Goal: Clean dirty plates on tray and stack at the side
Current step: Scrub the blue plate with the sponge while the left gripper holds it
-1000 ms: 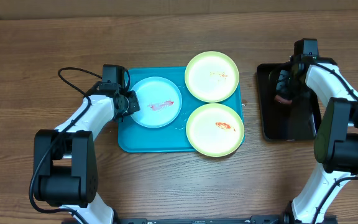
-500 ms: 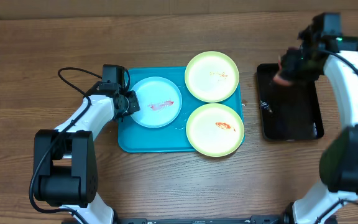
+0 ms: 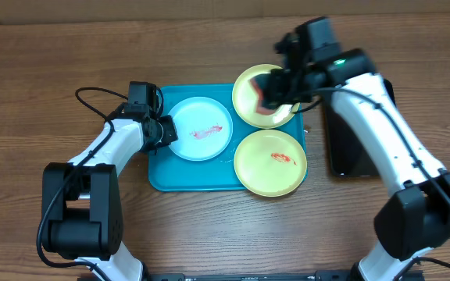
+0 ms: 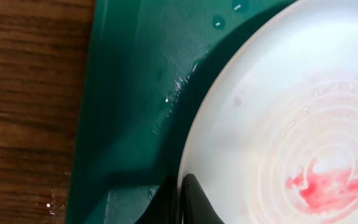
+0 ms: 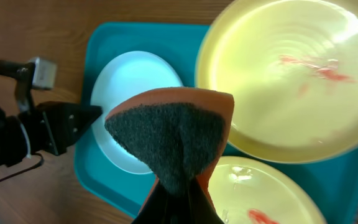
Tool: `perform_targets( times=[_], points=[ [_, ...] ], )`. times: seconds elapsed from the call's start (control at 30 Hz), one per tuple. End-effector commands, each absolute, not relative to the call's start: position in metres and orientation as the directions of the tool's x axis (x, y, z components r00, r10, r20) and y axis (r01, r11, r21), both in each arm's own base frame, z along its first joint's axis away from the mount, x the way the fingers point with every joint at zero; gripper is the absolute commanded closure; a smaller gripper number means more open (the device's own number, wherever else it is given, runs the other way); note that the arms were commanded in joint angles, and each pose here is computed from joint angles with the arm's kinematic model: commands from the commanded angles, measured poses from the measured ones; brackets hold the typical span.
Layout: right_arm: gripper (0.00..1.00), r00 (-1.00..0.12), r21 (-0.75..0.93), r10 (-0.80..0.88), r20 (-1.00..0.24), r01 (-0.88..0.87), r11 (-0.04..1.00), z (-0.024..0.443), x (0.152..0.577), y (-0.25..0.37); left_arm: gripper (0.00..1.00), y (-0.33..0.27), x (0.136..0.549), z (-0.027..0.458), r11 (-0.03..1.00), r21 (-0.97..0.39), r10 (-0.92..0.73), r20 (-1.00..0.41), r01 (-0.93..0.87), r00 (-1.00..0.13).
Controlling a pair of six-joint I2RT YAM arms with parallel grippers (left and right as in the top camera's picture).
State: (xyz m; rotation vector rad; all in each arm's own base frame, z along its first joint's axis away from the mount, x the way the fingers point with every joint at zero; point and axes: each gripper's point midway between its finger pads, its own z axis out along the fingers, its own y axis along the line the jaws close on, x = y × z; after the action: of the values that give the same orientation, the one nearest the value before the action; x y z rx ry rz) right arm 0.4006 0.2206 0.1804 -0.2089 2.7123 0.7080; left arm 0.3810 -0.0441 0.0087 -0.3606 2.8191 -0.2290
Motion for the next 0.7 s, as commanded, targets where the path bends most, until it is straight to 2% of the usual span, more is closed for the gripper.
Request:
perform_targets(
  times=[0.0, 0.27, 0.5, 0.67],
  points=[
    [0.96, -0.944, 0.437, -0.048, -0.328, -0.196, 0.878, 0.163, 0.4, 0.249, 0.96, -0.057, 0.366, 0.001, 0.946, -0.24, -0.264, -0.19, -0.216, -0.946],
    [0.96, -0.959, 0.416, -0.092, -0.269, -0.202, 0.887, 0.105, 0.391, 0.303, 0.96, -0.061, 0.364, 0.001, 0.942, -0.261, -0.263, -0.174, -0.213, -0.949],
    [0.96, -0.961, 0.299, -0.096, -0.259, -0.174, 0.938, 0.061, 0.396, 0.302, 0.96, -0.061, 0.363, 0.001, 0.942, -0.259, -0.263, -0.17, -0.214, -0.95],
    [0.96, -0.954, 0.289, -0.091, -0.285, -0.176, 0.941, 0.044, 0.408, 0.307, 0.96, -0.061, 0.361, 0.0, 0.942, -0.257, -0.263, -0.164, -0.216, -0.951]
  ],
)
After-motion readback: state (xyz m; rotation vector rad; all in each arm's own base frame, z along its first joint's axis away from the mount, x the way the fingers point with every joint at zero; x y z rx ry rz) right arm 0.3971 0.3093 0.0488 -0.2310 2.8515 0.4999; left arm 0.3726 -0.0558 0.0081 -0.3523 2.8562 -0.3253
